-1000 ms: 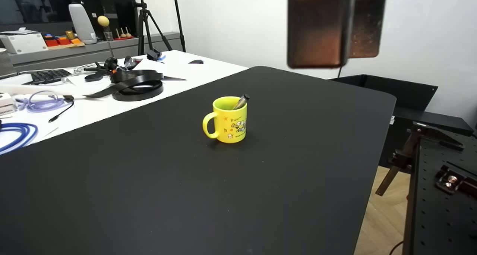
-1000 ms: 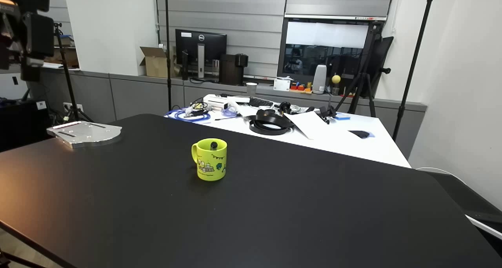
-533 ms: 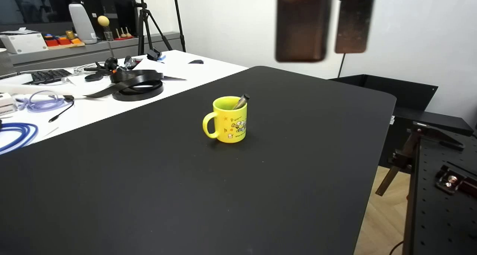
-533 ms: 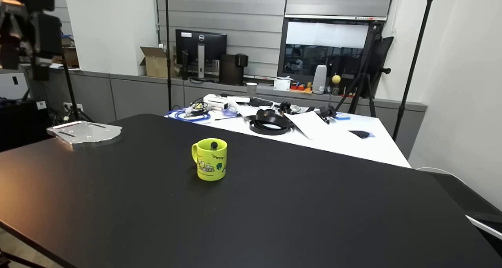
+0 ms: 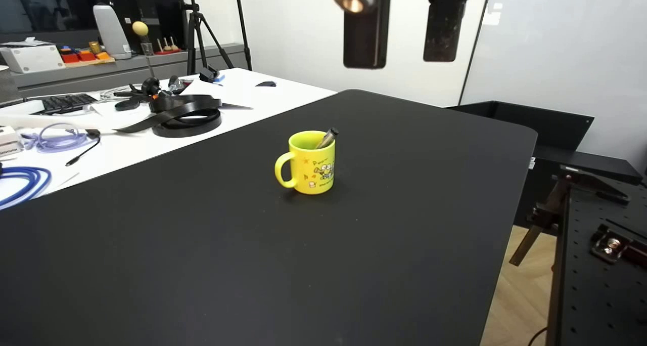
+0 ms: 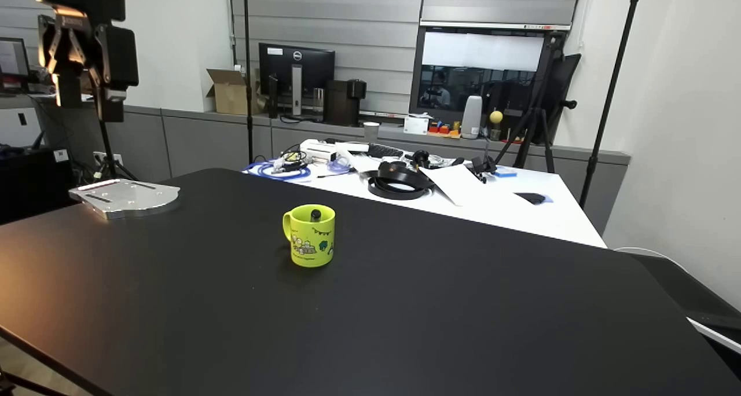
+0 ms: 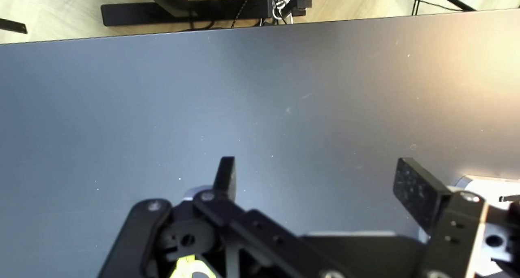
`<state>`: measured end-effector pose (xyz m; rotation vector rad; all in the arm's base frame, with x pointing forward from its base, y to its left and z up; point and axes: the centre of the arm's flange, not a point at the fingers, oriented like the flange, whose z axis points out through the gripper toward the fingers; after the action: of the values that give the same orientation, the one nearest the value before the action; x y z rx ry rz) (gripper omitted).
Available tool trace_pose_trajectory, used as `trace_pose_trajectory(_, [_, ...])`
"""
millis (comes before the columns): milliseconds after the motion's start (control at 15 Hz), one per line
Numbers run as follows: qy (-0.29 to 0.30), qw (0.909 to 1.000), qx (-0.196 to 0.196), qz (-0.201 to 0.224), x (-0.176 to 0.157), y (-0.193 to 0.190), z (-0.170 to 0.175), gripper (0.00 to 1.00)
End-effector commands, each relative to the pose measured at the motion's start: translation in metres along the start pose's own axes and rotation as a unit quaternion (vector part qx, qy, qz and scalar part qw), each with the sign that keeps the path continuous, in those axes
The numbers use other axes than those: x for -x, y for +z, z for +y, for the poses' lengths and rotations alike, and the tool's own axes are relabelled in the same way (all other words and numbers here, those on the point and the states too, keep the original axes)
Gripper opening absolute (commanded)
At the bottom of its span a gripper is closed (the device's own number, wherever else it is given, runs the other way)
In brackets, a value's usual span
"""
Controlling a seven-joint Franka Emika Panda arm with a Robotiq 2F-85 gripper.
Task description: Remove the marker from the mug cup and put it on the table
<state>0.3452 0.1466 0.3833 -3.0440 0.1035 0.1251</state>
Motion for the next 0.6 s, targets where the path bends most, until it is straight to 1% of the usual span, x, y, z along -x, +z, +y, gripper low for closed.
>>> trace_pose_trajectory(0, [0.0,1.0,0.0,0.0,0.0,0.0,0.0,1.0])
trace_pose_trajectory(400, [0.0,1.0,0.0,0.0,0.0,0.0,0.0,1.0])
trace_pose_trajectory(467, [0.019,0.9994,0.025,0.012,-0.005,-0.001,0.001,1.0])
trace_pose_trajectory(533, [0.028,0.9977,0.051,0.034,-0.011,-0.001,0.003,1.0])
